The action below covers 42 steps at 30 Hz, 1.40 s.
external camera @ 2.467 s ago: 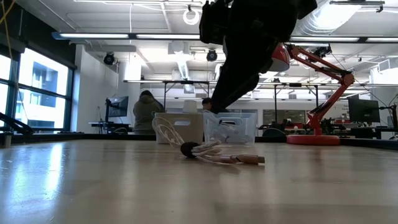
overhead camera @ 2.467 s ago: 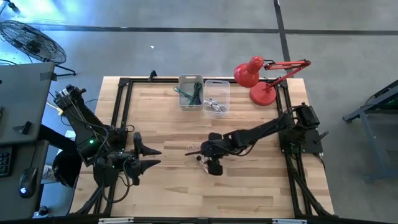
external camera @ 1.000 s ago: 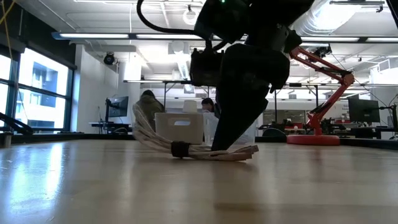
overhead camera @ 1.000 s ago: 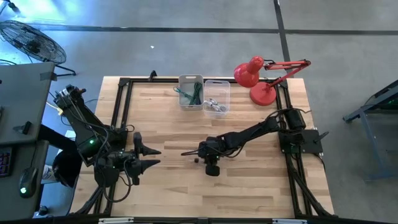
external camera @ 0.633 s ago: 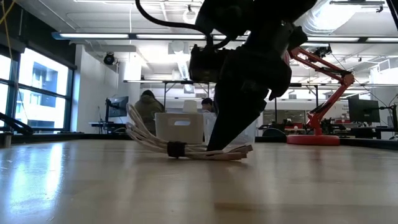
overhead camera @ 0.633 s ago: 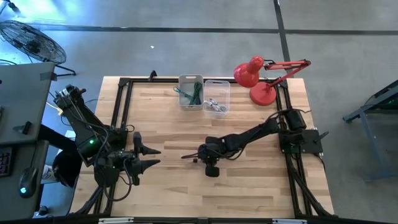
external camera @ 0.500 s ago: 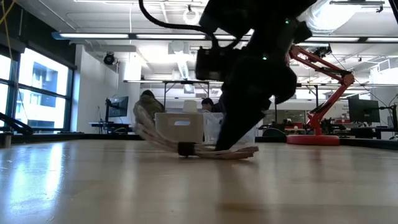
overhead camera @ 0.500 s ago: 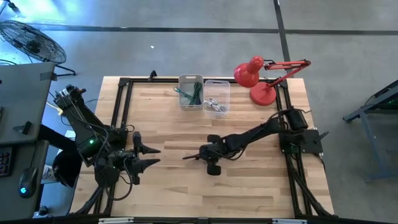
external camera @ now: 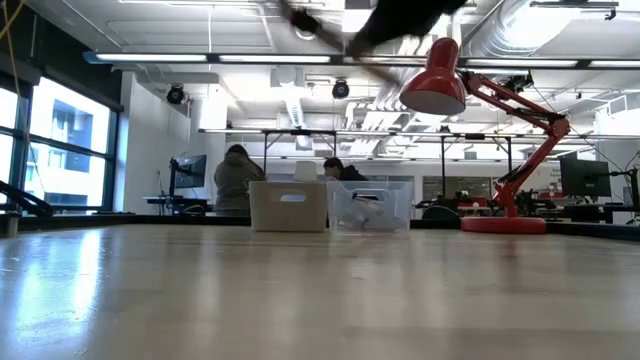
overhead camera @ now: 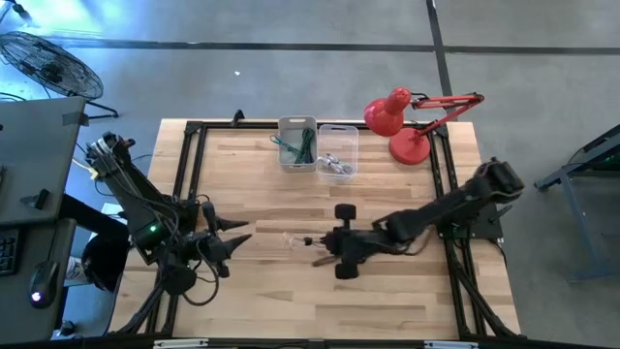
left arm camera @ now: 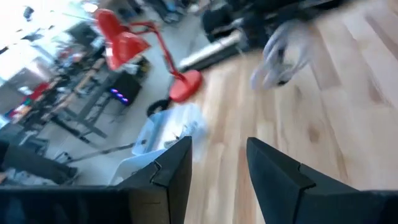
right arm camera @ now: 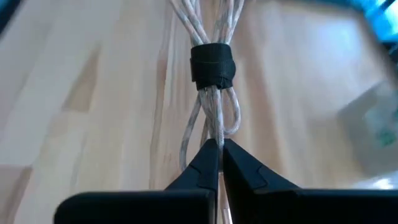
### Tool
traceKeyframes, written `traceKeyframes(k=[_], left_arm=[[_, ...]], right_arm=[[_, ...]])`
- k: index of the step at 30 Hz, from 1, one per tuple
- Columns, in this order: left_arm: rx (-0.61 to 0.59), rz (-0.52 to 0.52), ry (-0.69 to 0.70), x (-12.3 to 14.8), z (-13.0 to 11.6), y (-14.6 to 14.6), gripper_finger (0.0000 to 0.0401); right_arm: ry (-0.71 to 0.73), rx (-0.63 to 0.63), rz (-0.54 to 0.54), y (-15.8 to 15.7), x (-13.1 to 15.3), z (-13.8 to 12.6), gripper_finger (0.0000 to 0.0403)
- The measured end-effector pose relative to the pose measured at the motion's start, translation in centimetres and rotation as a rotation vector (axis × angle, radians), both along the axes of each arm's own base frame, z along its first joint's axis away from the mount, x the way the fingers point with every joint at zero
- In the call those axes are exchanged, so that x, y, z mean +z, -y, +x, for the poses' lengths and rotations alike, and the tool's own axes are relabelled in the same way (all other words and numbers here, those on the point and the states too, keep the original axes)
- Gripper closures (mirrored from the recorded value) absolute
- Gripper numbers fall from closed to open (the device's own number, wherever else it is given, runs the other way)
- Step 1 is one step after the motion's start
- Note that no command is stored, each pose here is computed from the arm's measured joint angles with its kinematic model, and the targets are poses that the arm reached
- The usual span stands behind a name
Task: Pick & Place USB Port
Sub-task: Put the orange patterned charger cable into the gray bin
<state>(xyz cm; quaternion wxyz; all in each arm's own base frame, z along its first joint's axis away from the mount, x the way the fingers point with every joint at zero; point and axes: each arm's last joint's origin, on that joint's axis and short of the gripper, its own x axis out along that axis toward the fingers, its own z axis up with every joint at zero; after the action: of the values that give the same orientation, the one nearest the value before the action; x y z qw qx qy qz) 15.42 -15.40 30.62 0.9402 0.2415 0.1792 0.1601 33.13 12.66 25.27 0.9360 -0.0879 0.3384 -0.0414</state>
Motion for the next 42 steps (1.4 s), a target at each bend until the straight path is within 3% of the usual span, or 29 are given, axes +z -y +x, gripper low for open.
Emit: traceKeyframes(k=[5,17,23,32,42], left_arm=[[0.084,-0.046,0.148,-0.7,0.5,0.4,0.0252],[0.101,-0.066,0.213,-1.7,1.6,0.4,0.0252],[-0.001,-0.111,0.165,-1.6,4.1,-0.8,0.0267],[-0.339,-0.066,0.224,-0.6,7.7,-1.4,0.0315],[-0.357,-0.07,0.208,-0.8,8.8,-2.9,0.0318]], right_arm=[[0.17,0.043,-0.096,-1.0,3.5,-1.3,0.0402],[0.318,0.122,-0.237,-0.8,5.1,-0.2,0.0403],[0.37,0.142,-0.274,-0.7,5.7,0.1,0.0403],[0.378,0.172,-0.27,-0.4,5.8,0.3,0.0403],[0.366,0.188,-0.263,-0.5,5.6,0.2,0.0403]])
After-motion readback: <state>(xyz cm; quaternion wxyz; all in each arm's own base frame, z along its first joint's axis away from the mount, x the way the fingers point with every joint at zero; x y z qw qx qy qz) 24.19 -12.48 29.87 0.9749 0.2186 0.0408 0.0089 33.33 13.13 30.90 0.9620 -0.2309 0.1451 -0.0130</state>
